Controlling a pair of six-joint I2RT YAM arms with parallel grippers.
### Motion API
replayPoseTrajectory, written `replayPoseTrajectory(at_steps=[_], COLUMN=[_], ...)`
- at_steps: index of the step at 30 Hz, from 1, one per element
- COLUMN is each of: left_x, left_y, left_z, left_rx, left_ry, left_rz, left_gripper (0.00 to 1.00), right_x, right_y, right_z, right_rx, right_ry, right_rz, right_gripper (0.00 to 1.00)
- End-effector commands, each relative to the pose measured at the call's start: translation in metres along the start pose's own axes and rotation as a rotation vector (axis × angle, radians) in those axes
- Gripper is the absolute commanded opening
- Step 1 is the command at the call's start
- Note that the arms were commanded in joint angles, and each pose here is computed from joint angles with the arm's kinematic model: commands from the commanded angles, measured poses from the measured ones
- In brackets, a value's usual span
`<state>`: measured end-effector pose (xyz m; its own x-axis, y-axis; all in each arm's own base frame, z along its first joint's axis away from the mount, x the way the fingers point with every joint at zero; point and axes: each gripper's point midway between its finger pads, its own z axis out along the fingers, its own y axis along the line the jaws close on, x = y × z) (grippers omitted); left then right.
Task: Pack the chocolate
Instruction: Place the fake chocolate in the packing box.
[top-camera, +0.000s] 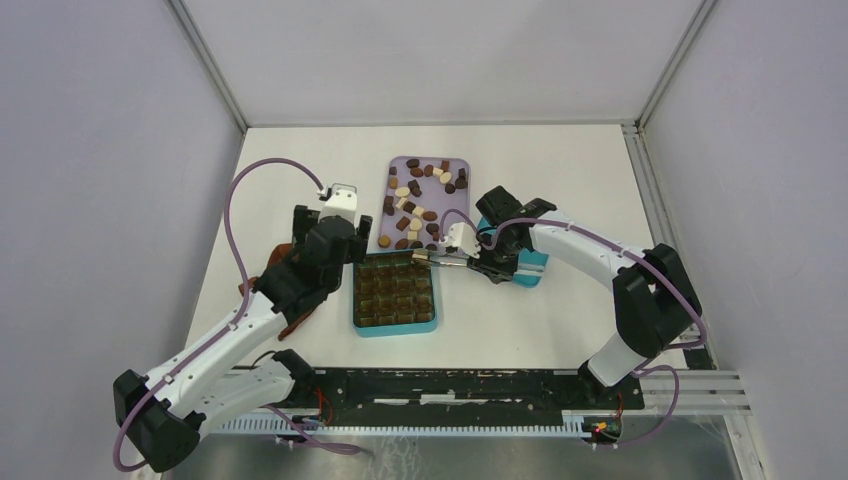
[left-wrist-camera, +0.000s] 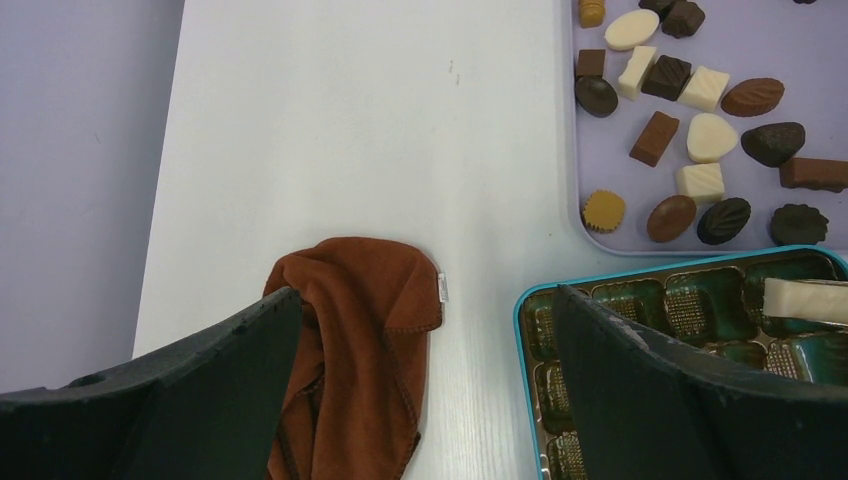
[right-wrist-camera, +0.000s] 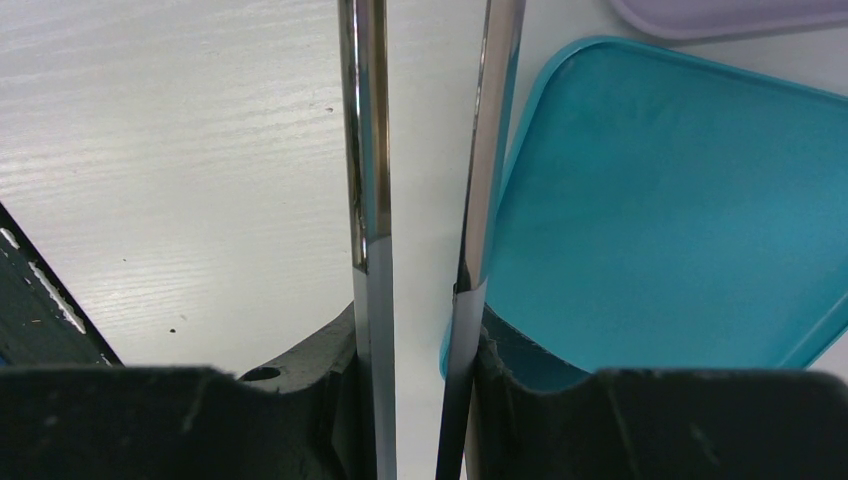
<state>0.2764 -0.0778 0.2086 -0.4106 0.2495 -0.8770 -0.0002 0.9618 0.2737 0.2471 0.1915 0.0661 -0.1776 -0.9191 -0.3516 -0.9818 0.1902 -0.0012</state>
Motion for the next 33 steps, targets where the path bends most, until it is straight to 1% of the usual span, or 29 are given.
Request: replayPoseTrajectory(at_steps=[1, 7, 12, 17, 21, 24, 28, 30, 33], left_x=[-0.013, -0.012, -0.012, -0.012, -0.013, -0.014, -0.023, -0.027, -0.032], left_y=[-0.003, -0.003, -0.003, -0.002, -0.003, -0.009, -0.020, -0.032, -0.053], left_z=[0.002, 0.002, 0.002, 0.002, 0.002, 0.001, -0.008, -0.014, -0.021], left_rx=[0.012, 0.013, 0.015, 0.015, 0.018, 0.053, 0.135, 0.204, 0.317], left_ry=[-0.038, -0.036, -0.035, -0.038, -0.040, -0.041, -0.044, -0.050, -0.047], left_rz=[-0.036, -0.037, -0.037, -0.041, -0.044, -0.058, -0.138, -0.207, -0.315], left_gripper=[1.00, 1.00, 1.00, 1.00, 1.00, 1.00, 1.00, 1.00, 1.00], right_x=[-0.016, -0.018, -0.020, -0.027, -0.038, -0.039, -0.023, -0.011, 0.008], right_y=[-0.011, -0.012, -0.011, -0.008, -0.005, -0.014, -0.035, -0.045, -0.059], right_z=[-0.007, -0.008, -0.009, -0.013, -0.025, -0.039, -0.053, -0.054, -0.051], right_rx=[0.053, 0.054, 0.049, 0.031, -0.005, -0.017, 0.026, 0.051, 0.102], right_ry=[-0.041, -0.045, -0.054, -0.085, -0.154, -0.219, -0.258, -0.245, -0.189], right_rz=[-0.017, -0.015, -0.015, -0.017, -0.009, 0.034, 0.110, 0.147, 0.174], right_gripper=[0.25, 0.36, 0.41, 0.40, 0.38, 0.37, 0.37, 0.37, 0.38])
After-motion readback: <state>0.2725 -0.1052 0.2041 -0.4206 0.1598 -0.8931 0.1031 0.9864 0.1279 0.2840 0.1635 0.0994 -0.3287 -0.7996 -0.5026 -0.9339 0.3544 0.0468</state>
